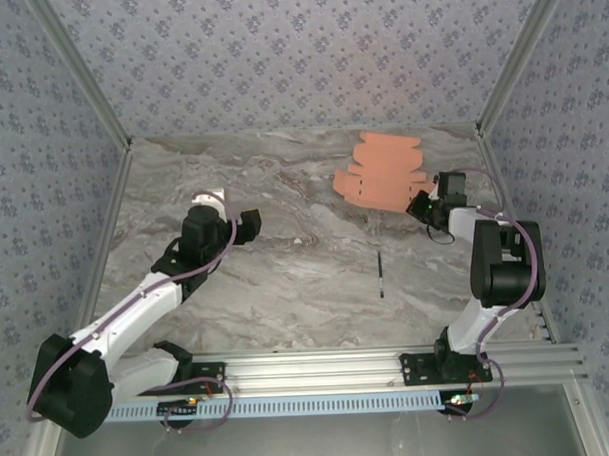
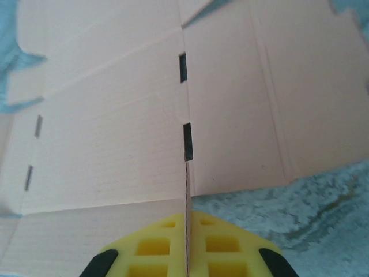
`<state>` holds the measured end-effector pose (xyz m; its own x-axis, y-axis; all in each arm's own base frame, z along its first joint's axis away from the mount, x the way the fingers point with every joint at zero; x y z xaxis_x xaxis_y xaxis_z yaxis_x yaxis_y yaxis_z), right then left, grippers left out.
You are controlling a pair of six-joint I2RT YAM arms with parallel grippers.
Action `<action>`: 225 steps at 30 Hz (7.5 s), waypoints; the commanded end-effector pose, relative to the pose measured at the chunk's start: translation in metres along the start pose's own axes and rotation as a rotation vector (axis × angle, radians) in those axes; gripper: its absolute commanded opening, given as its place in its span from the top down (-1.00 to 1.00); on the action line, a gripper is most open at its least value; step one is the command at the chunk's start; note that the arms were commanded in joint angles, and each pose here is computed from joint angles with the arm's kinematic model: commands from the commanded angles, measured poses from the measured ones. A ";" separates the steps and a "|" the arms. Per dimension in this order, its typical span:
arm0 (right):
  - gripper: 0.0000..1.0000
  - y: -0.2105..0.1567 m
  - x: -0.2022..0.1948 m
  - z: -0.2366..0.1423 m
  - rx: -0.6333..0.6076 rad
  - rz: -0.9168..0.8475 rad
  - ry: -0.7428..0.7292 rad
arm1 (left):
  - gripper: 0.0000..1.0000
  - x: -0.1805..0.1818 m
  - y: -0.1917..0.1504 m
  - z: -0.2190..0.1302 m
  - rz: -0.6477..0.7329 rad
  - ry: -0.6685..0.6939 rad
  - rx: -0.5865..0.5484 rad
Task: Fold the paper box
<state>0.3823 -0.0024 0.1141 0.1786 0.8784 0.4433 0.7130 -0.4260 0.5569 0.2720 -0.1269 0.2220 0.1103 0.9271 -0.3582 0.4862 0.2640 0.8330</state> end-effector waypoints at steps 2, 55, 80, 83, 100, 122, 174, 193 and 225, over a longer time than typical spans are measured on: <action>0.97 0.032 0.052 -0.039 -0.081 -0.174 0.164 | -0.86 0.005 0.016 -0.016 0.018 0.080 -0.070; 1.00 -0.027 0.259 -0.178 -0.054 -1.275 0.711 | -0.43 -0.120 0.085 -0.024 1.349 -0.681 0.174; -0.23 -0.017 0.247 -0.202 -0.220 -1.291 0.690 | 1.00 -0.124 0.092 -0.035 1.132 -0.806 0.194; -0.38 -0.010 0.238 -0.217 -0.280 -1.259 0.753 | 1.00 -0.124 0.102 -0.053 1.031 -0.864 0.143; -0.37 -0.010 0.244 -0.242 -0.311 -1.268 1.070 | 1.00 -0.106 0.127 -0.093 0.690 -1.123 0.036; 0.87 -0.010 0.239 -0.224 -0.462 -1.317 0.706 | 1.00 -0.101 0.127 -0.074 0.576 -1.021 0.122; 0.93 -0.086 0.189 -0.093 0.162 -1.035 0.285 | 0.23 -0.027 0.038 0.075 0.123 -0.461 0.431; 0.94 -0.064 0.186 -0.053 0.243 -1.066 0.079 | 0.28 -0.094 -0.078 0.066 0.077 -0.485 0.454; 0.95 -0.079 0.205 -0.046 0.247 -0.999 0.058 | 0.70 -0.107 -0.172 0.151 -0.029 -0.392 0.514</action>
<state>0.3300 0.1867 0.1852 -0.6223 0.7751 -0.1095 0.6339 0.5811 0.5104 0.3110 -0.3109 0.0734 0.4048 0.7087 -0.5778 0.8184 0.0009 0.5746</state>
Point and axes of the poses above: each hand's point on the last joint's axis, 136 mm out from that joint toward the fingers, its own z axis out along the fingers, its own x axis along the line the jaws close on, y = z × x, the point moved 7 cm from there along -z, back along the fingers, and after that the axes turned 6 degrees about -z, right-handed, at the moved point
